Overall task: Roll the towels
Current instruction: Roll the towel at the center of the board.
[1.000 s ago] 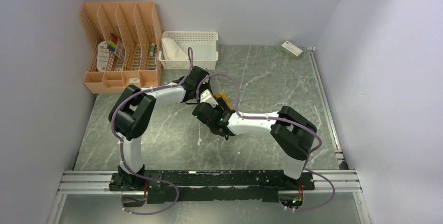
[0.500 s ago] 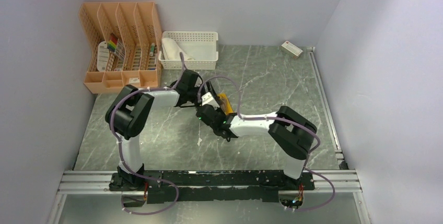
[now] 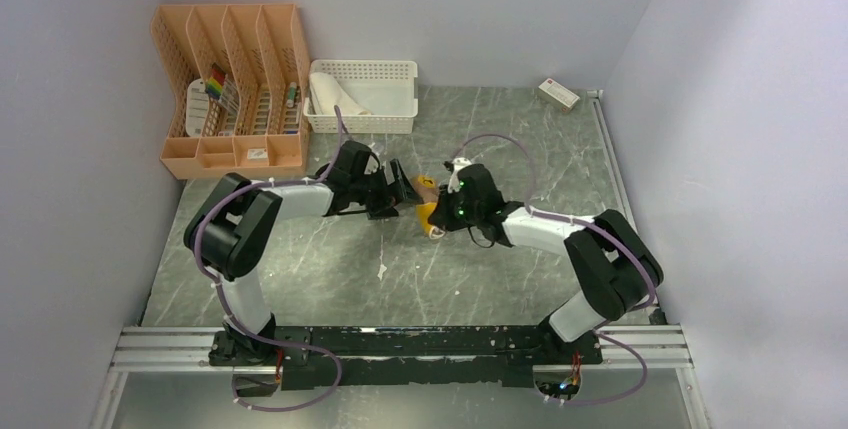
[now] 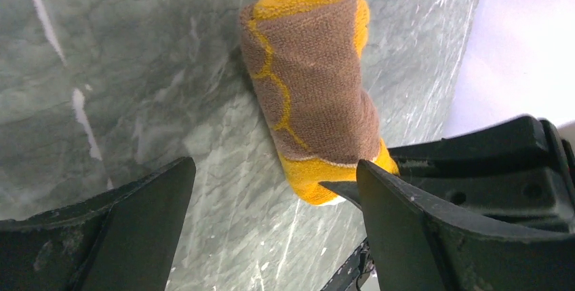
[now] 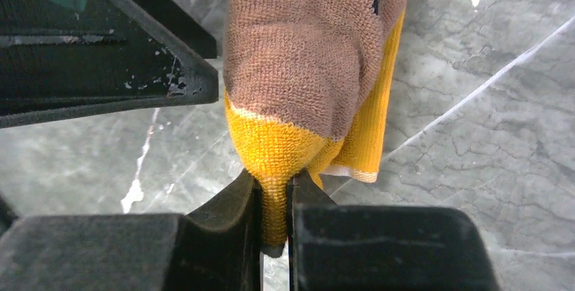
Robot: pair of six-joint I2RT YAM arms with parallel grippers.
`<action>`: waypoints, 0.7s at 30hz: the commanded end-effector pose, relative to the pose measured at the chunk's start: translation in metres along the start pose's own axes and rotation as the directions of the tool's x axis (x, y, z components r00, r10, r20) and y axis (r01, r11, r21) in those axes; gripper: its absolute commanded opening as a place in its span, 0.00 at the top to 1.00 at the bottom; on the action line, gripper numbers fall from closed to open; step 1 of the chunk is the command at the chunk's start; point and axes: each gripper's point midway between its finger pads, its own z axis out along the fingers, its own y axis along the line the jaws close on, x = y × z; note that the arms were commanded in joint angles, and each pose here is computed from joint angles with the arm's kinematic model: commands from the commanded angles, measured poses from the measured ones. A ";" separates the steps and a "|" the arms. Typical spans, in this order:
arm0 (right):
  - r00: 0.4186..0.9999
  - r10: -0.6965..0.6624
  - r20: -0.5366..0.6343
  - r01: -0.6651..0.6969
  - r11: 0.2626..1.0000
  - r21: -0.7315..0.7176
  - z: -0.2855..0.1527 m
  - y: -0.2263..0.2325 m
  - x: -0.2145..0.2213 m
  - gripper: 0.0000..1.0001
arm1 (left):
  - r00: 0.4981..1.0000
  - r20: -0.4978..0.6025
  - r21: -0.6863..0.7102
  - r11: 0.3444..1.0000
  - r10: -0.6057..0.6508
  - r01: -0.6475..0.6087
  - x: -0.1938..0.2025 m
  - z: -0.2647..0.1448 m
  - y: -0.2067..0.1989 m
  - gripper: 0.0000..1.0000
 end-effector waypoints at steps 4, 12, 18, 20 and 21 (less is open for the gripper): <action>0.975 0.212 -0.062 -0.220 0.937 -0.270 -0.016 0.009 0.005 1.00 | 0.995 0.071 0.062 0.995 0.068 -0.072 -0.015 0.004 -0.027 0.00; 0.919 0.381 -0.099 -0.387 0.830 -0.402 -0.038 -0.006 0.010 1.00 | 0.992 0.101 0.088 0.993 0.069 -0.078 -0.033 0.017 -0.039 0.00; 0.882 0.440 -0.168 -0.465 0.758 -0.457 -0.043 -0.011 0.022 1.00 | 0.990 0.107 0.087 0.991 0.094 -0.103 -0.040 0.033 -0.049 0.00; 0.877 0.448 -0.172 -0.473 0.750 -0.461 -0.042 -0.011 0.022 1.00 | 0.988 0.091 0.058 0.990 0.121 -0.126 -0.035 0.044 -0.050 0.01; 0.876 0.449 -0.174 -0.476 0.751 -0.458 -0.041 -0.012 0.023 1.00 | 0.988 0.084 0.047 0.990 0.132 -0.137 -0.031 0.049 -0.050 0.01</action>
